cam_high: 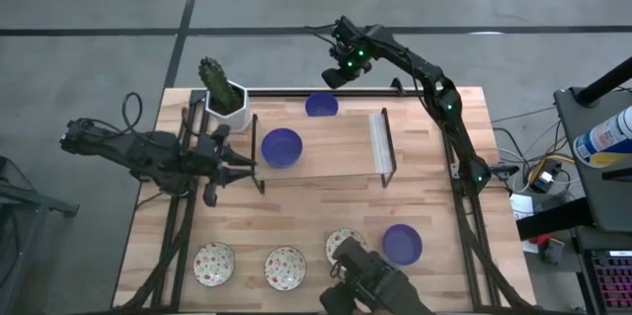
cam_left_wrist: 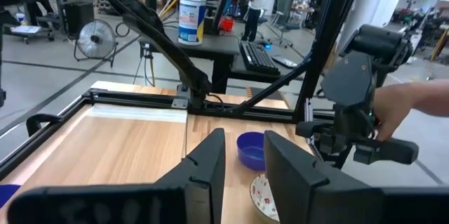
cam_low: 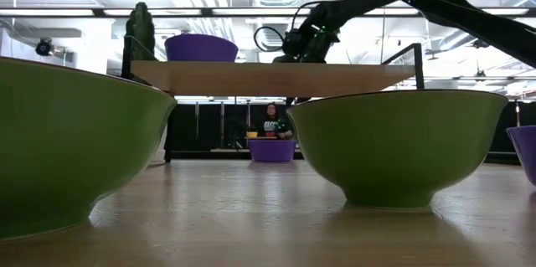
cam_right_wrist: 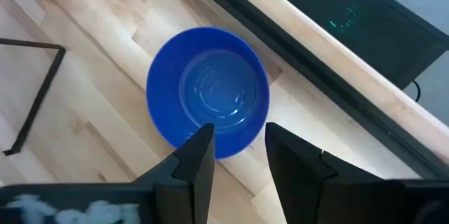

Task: Pick & Place Mini bowls
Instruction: Stack the top blue bowl on the blue bowl on the shelf

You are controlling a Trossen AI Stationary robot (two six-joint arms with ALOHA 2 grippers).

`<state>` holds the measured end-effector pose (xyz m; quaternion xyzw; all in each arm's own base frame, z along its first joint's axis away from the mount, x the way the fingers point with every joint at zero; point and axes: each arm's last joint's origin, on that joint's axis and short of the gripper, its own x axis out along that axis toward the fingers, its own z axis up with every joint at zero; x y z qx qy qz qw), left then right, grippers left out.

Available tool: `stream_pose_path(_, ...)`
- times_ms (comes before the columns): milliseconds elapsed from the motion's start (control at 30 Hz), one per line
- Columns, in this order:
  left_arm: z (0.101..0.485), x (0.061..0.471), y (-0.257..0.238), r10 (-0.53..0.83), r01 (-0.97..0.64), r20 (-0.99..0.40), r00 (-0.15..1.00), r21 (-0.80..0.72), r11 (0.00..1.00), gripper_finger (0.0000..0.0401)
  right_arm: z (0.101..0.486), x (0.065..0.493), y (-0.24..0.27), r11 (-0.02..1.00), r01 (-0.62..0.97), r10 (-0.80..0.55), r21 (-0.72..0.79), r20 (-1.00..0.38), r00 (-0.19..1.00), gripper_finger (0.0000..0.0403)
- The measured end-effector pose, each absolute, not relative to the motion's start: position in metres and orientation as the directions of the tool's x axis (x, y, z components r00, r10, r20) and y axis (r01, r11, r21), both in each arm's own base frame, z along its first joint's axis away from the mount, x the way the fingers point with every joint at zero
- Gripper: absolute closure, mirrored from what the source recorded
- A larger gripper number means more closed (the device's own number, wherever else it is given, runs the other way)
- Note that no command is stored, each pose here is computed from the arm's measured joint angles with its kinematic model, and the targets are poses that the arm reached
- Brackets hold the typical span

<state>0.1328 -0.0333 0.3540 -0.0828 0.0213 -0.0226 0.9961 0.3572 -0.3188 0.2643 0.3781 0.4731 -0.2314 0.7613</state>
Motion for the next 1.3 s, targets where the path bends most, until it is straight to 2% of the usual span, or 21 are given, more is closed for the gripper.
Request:
stream_pose_path(333, 0.355, 0.123, -0.031, -0.061, 0.059, -0.005, 0.998, -0.195, 0.979, 0.0307, 0.25, 0.363, -0.311, 0.608, 0.711, 0.038, 0.352, -0.908, 0.418, 0.028)
stream_pose_path(567, 0.354, 0.123, -0.031, -0.08, 0.076, -0.009, 0.997, -0.209, 0.975, 0.0307, 0.238, 0.369, -0.307, 0.623, 0.718, 0.005, 0.31, -0.92, 0.392, 0.028)
stream_pose_path(1300, 0.355, 0.122, -0.031, -0.095, 0.093, -0.001, 0.995, -0.216, 0.972, 0.0307, 0.2, 0.368, -0.305, 0.587, 0.748, 0.036, 0.308, -0.934, 0.356, 0.028)
